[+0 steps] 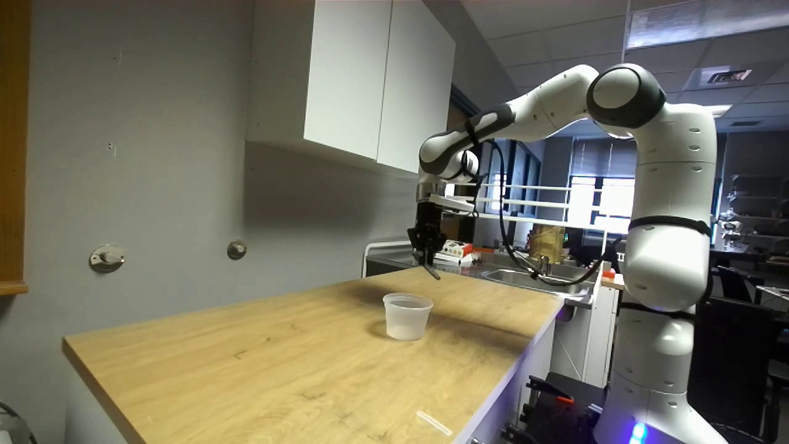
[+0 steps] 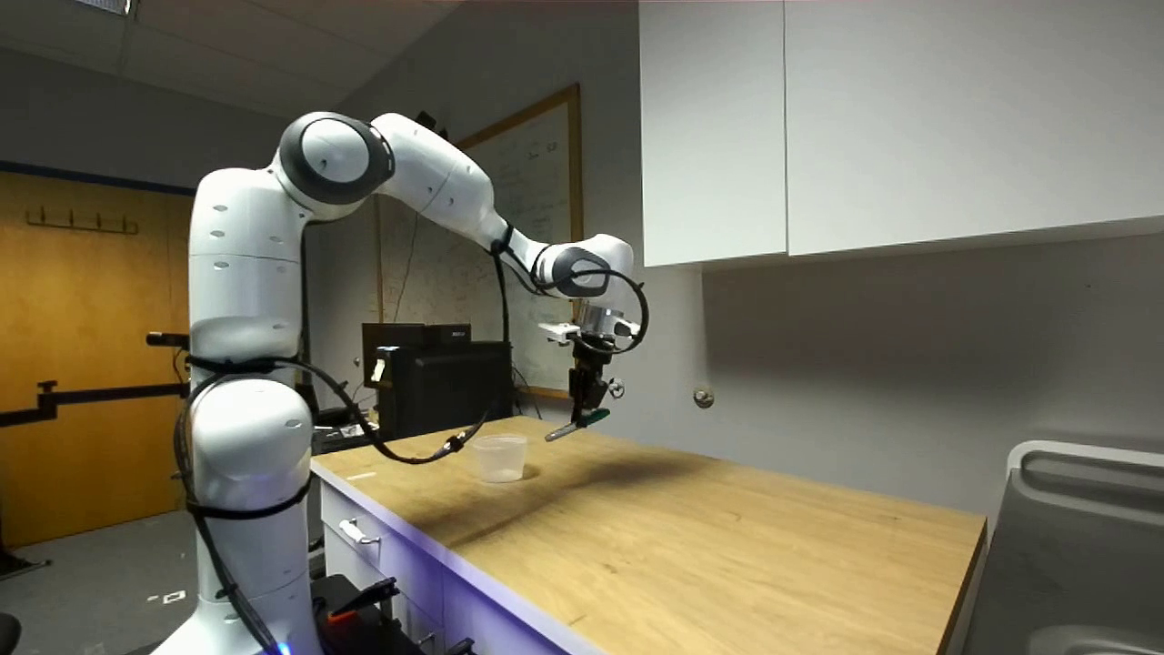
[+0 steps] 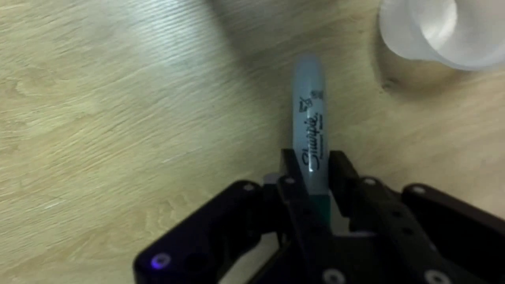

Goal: Put the marker into the bowl.

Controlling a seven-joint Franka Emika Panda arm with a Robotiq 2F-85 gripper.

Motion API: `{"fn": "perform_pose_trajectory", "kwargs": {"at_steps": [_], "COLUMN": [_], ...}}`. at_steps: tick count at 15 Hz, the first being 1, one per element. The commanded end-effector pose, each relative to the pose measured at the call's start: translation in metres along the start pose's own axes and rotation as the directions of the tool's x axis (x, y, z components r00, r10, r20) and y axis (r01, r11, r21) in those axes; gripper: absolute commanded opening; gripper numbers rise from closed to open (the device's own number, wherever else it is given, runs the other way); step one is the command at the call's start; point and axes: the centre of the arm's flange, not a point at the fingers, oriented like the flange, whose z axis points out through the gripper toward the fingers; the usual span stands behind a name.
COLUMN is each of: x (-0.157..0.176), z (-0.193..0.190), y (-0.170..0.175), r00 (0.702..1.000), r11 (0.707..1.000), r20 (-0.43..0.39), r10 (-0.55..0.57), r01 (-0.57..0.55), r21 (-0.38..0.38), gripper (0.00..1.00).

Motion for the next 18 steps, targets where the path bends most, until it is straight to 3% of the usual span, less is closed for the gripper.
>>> {"fn": "perform_pose_trajectory", "kwargs": {"at_steps": [1,5,8,11,18], "x": [-0.008,-0.005,-0.012,-0.025,-0.071], "z": [-0.030,-0.040,-0.040,-0.034,-0.045], "y": [-0.035,-0.076,-0.105,-0.119,-0.100], "r00": [0.983,0.922,0.846,0.794,0.750], "r11": [0.987,0.945,0.903,0.883,0.851], "r20": [-0.119,-0.235,-0.334,-0.391,-0.404], "r10": [0.143,0.306,0.417,0.465,0.524], "r01": [-0.133,-0.266,-0.341,-0.384,-0.472], "r21": [0.088,0.189,0.262,0.271,0.229], "gripper": [0.07,0.07,0.07,0.07,0.07]}}
